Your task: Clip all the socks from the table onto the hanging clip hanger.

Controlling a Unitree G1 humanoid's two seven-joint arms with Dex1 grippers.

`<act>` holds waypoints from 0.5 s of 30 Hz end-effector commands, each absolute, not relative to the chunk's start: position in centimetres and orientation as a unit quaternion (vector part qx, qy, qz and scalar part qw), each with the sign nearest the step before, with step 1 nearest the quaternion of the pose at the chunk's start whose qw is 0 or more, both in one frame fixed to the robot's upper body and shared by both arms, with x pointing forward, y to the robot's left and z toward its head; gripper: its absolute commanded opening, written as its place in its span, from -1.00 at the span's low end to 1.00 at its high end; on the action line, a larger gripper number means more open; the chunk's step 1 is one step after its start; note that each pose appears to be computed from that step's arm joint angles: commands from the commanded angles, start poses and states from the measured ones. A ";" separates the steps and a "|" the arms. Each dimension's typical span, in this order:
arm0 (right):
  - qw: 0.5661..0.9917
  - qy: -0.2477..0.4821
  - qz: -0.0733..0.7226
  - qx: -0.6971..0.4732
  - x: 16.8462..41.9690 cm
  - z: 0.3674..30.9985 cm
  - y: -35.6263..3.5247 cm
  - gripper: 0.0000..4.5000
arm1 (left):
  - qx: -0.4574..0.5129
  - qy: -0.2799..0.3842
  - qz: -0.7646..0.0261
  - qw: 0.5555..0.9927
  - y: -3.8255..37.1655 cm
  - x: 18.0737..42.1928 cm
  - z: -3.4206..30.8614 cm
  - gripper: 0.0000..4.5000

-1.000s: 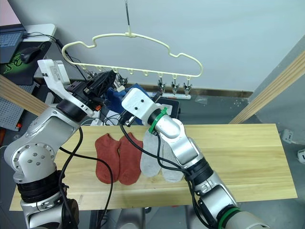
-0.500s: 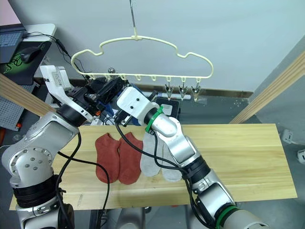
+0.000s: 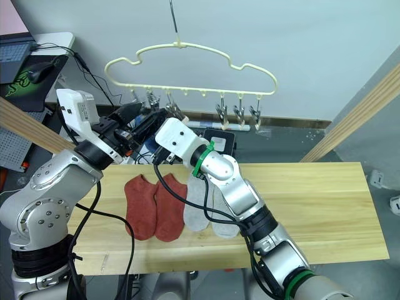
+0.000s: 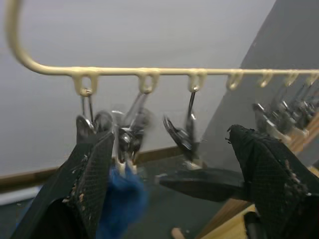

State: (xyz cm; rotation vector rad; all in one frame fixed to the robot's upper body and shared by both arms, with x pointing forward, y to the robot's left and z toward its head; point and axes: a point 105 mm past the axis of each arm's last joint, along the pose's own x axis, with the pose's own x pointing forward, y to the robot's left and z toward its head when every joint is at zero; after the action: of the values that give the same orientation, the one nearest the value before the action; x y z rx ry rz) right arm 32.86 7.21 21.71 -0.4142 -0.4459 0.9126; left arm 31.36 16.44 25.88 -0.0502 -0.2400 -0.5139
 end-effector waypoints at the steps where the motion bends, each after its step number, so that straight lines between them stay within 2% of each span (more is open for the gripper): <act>1: 0.843 -0.240 0.446 -0.182 31.3 23.1 7.0 -0.06 | 0.003 -0.147 -0.253 0.956 16.4 30.7 26.7 0.76; 9: 0.838 -0.232 0.458 -0.185 30.1 22.8 4.5 -0.06 | 0.041 -0.153 -0.257 0.953 16.3 29.9 25.8 0.76; 15: 0.839 -0.214 0.469 -0.174 28.7 22.6 0.4 -0.06 | 0.083 -0.165 -0.261 0.948 15.8 28.9 24.6 0.76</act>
State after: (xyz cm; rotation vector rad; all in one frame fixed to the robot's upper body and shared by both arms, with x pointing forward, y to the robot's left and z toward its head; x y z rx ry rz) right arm 29.94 1.18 21.13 -0.3998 -0.3960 0.9691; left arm 29.87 16.48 23.66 0.1182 -0.2705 -0.5098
